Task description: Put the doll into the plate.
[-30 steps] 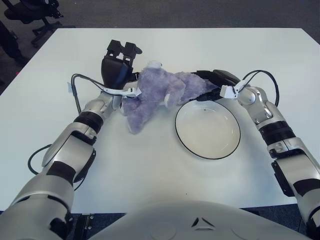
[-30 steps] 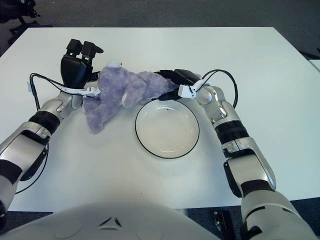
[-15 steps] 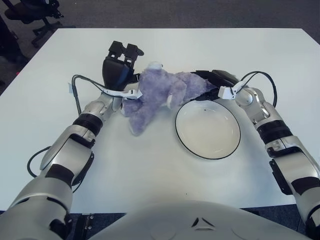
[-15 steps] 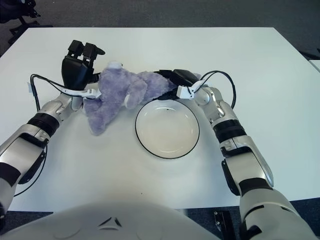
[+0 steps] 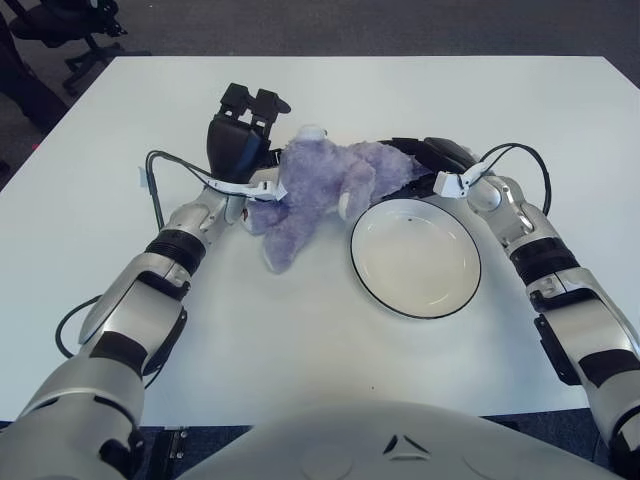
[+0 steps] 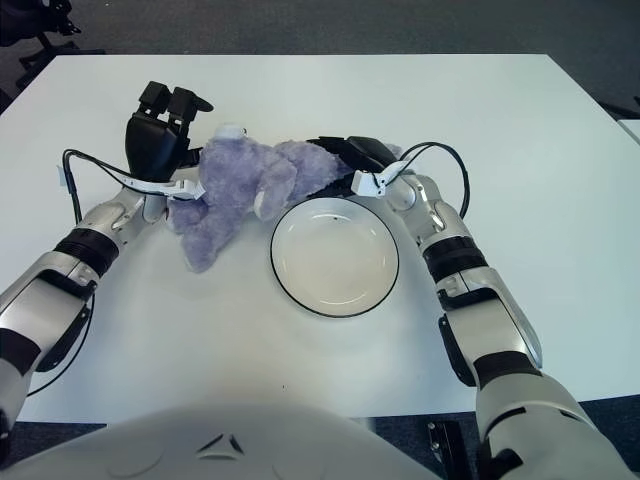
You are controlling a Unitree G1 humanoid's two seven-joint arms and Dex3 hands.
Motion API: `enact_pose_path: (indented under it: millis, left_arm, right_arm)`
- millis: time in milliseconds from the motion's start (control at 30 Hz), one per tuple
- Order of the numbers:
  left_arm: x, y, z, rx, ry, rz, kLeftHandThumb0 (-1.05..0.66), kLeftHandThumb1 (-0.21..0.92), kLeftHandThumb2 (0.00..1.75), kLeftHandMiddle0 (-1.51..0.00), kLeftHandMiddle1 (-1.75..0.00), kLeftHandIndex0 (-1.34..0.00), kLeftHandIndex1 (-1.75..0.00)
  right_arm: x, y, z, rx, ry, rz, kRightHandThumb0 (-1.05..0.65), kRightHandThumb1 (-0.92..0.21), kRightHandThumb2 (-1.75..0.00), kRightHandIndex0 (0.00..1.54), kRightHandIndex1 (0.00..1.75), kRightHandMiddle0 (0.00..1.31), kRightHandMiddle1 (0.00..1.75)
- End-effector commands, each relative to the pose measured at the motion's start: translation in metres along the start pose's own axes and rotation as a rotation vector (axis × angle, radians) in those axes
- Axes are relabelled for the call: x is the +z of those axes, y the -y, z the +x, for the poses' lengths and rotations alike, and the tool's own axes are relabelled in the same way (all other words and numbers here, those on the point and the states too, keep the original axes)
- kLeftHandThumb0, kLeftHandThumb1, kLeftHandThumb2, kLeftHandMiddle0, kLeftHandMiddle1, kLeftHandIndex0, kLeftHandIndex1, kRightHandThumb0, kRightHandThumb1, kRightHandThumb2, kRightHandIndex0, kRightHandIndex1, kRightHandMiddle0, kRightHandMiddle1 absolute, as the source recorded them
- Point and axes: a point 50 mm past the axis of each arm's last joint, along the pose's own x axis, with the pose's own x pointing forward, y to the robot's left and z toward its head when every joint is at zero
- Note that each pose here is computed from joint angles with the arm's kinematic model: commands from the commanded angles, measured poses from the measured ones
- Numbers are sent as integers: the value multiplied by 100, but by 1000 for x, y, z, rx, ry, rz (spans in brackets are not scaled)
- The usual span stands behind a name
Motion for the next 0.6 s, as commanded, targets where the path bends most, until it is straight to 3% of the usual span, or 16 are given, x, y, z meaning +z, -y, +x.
enact_pose_path:
  millis: [0,133,267,300,333,400,433,467,500,567]
  left_arm:
    - [1,2,-3,-20,3,-3,0,92,41,-40,-146,-15,-164]
    - [1,2,-3,-24,1,-3,0,92,41,-40,-146,-15,-165]
    - [1,3,-3,-28,-1,-2,0,92,41,-40,-146,-14,-165]
    - [1,3,-3,-29,-2,-1,0,92,41,-40,-146,-14,-165]
    - [1,3,-4,-31,-3,0,0,92,41,-39,-146,-14,-165]
    - [0,3,-4,-33,-4,1,0,92,41,-39,-146,-14,-165]
    - [0,3,-4,-33,-4,1,0,92,41,-39,-146,-14,-165]
    - [0,4,-4,-34,-5,2,0,92,41,-39,-146,-14,-165]
    - [0,4,-4,-35,-6,2,0,92,41,-39,-146,-14,-165]
    - [0,4,-4,-36,-6,3,0,92,41,-39,-146,-14,-165]
  right_arm:
    - [6,-2,5,5,26,-16,-44,-92,-16,58,2,55,4]
    - [7,-3,6,1,30,-12,-43,-92,-15,62,4,58,6]
    - [7,-4,6,-11,35,-12,-41,-92,-13,77,12,73,14]
    - [7,-4,6,-14,35,-13,-40,-92,-14,76,24,70,38]
    - [7,-4,6,-19,35,-14,-39,-92,-17,68,52,63,75]
    - [7,-4,6,-25,35,-16,-20,-92,-18,60,92,57,102]
    - [7,-4,6,-27,35,-16,-16,-88,-26,58,103,55,110]
    - [7,-4,6,-28,35,-16,-10,-80,-44,53,122,50,124]
    - [7,-5,6,-35,30,-17,-8,-76,-51,52,129,48,130]
    - [6,-5,7,-43,25,-18,-4,-60,-83,49,154,45,147]
